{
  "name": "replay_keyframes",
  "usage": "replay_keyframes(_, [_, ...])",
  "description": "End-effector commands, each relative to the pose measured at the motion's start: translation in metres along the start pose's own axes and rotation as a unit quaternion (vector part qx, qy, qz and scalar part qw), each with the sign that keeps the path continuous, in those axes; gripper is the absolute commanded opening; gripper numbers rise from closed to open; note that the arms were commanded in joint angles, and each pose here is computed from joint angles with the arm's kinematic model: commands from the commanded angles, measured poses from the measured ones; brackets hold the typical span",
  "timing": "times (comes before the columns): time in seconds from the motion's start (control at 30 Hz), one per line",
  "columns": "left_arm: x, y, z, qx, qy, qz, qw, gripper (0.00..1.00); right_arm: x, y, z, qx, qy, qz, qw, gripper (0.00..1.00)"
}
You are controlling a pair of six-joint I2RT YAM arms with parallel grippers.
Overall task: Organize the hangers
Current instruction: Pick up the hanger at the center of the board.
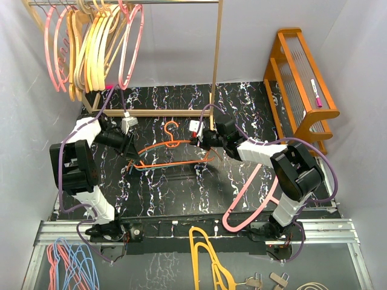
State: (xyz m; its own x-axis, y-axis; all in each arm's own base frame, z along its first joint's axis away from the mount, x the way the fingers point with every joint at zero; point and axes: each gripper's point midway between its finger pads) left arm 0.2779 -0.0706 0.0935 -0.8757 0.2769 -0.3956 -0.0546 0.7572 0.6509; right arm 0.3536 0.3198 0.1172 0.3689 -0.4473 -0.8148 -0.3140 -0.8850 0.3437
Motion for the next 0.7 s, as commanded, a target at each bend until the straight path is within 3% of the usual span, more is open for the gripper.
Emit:
replay_keyframes(0.0, [-0.015, 0.005, -0.024, 0.052, -0.009, -0.022, 0.998, 0.32, -0.025, -0.003, -0.024, 0.023, 0.024, -0.039, 0.999, 0.08])
replay_keyframes(0.07, [-0.018, 0.005, -0.025, 0.058, -0.007, -0.024, 0.998, 0.24, -0.024, -0.004, -0.023, 0.020, 0.022, -0.038, 0.999, 0.08])
replay_keyframes(0.3, [-0.017, 0.004, -0.040, 0.092, -0.005, -0.018, 0.996, 0.22, -0.019, -0.007, -0.020, 0.015, 0.015, -0.035, 0.999, 0.08])
replay_keyframes(0.37, [-0.016, 0.002, -0.045, 0.098, -0.005, -0.012, 0.995, 0.00, -0.014, -0.011, -0.019, 0.013, 0.007, -0.032, 0.999, 0.08])
replay_keyframes(0.4, [-0.016, 0.002, -0.046, 0.095, -0.005, -0.009, 0.995, 0.00, -0.012, -0.013, -0.021, 0.017, 0.002, -0.029, 0.999, 0.14])
replay_keyframes(0.43, [-0.017, 0.002, -0.044, 0.084, -0.009, -0.010, 0.996, 0.00, -0.013, -0.014, -0.026, 0.027, -0.003, -0.027, 0.999, 0.30])
replay_keyframes(0.5, [-0.020, 0.008, -0.040, 0.039, -0.016, -0.020, 0.999, 0.00, -0.017, -0.009, -0.040, 0.067, -0.010, -0.027, 0.997, 0.68])
replay_keyframes(0.53, [-0.022, 0.014, -0.038, 0.006, -0.017, -0.028, 0.999, 0.00, -0.025, -0.003, -0.049, 0.093, -0.008, -0.039, 0.995, 0.94])
replay_keyframes(0.57, [-0.023, 0.022, -0.040, -0.024, -0.031, -0.039, 0.998, 0.00, -0.036, 0.004, -0.058, 0.116, -0.004, -0.052, 0.992, 0.98])
replay_keyframes(0.67, [-0.018, 0.044, -0.057, -0.085, -0.059, -0.065, 0.993, 0.00, -0.059, 0.023, -0.081, 0.159, 0.003, -0.070, 0.985, 0.98])
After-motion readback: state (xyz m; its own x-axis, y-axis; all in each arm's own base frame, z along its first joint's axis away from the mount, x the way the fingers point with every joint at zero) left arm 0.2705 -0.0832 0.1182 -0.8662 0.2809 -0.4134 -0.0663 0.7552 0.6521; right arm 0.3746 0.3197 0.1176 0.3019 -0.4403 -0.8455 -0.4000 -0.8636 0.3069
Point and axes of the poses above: each gripper's point midway between its finger pads, its own y axis back along the fingers, its own z axis along the line the jaws close on, x = y × z, and after that the axes turned 10 degrees about y, right-handed
